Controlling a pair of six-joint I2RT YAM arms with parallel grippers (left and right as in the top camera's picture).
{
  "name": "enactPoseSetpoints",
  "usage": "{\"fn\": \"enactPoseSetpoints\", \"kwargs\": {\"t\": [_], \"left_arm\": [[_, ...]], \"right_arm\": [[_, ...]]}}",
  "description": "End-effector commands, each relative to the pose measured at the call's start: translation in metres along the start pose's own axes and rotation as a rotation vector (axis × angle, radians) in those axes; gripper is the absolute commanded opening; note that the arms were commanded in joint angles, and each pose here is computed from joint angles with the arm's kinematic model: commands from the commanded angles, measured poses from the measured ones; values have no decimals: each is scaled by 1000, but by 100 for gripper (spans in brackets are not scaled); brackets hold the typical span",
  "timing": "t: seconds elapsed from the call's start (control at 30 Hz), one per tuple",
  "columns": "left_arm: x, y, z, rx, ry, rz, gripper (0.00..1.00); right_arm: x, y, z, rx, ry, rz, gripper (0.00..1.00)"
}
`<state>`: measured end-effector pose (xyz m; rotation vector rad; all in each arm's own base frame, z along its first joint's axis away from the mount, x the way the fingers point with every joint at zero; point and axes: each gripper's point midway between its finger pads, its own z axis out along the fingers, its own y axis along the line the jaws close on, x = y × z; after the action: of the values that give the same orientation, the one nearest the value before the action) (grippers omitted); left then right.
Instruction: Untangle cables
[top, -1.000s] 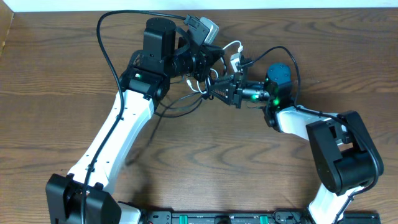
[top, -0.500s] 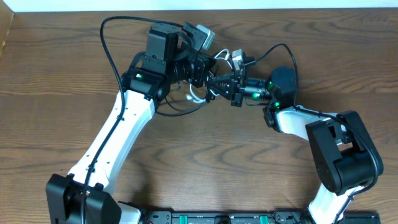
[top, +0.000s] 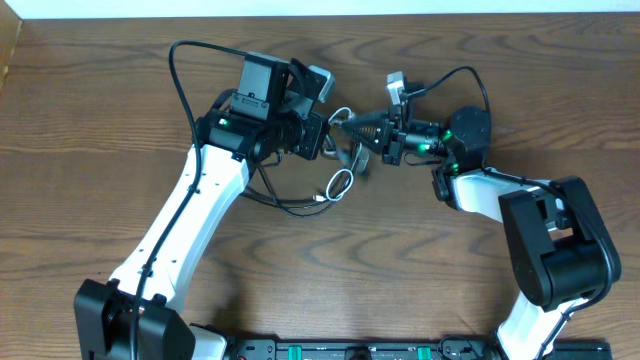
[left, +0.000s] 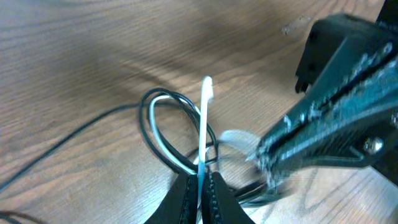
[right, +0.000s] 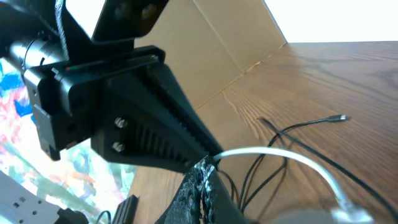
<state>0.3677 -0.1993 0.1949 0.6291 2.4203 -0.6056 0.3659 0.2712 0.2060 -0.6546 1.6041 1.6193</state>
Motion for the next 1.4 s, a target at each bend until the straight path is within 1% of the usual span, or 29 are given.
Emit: {"fn": "enactPoseSetpoints", "kwargs": {"t": [0.0,0.23,0.27,0.3,0.37,0.43,0.47,0.57,0.63,0.67,0.73,0.87,0.93,0.97,1.03,1.23,1.33,1.37], "left_arm": [[1,0,-2,-11,7,-6,8],[13,2,3,-11,39,-17,8],[14,3,4,-11,42,-18,8],[14,3,5,-11,43,-19,8],[14,3,5,-11,40,-18,8],[12,3,5,-12,34,-15,8],[12,4,5,-17,33,-15,8],[13,13,5,-71,38,-15,8],[16,24,6,-129,50,-17,8],[19,30,6,-164,59,-18,8],[28,39,10,-201,89,19,8],[62,45,26,-182,202,224,8],[83,48,35,-155,267,337,8],[96,50,41,-135,309,399,15],[101,51,44,-129,324,406,29],[99,51,46,-124,313,404,30],[99,51,46,-125,312,406,40],[98,51,46,-126,310,406,46]], "right_arm": [[-4,-2,-1,11,-16,11,1],[-2,-4,-1,16,-10,9,1],[1,-8,-1,27,1,8,4],[6,-12,-1,39,13,11,11],[16,-20,-1,63,43,17,22],[30,-30,-3,93,83,27,37],[35,-33,-4,104,100,30,43],[49,-40,-6,125,142,20,62],[56,-43,-8,133,161,8,71],[59,-44,-8,136,172,1,73],[62,-45,-9,140,181,-7,76],[63,-55,-11,192,177,9,79],[63,-57,-11,204,174,9,82],[63,-58,-12,208,173,8,85],[62,-59,-13,211,171,1,86],[62,-69,-18,266,163,24,87],[64,-70,-19,273,167,35,87],[64,-70,-19,274,168,35,87]]}}
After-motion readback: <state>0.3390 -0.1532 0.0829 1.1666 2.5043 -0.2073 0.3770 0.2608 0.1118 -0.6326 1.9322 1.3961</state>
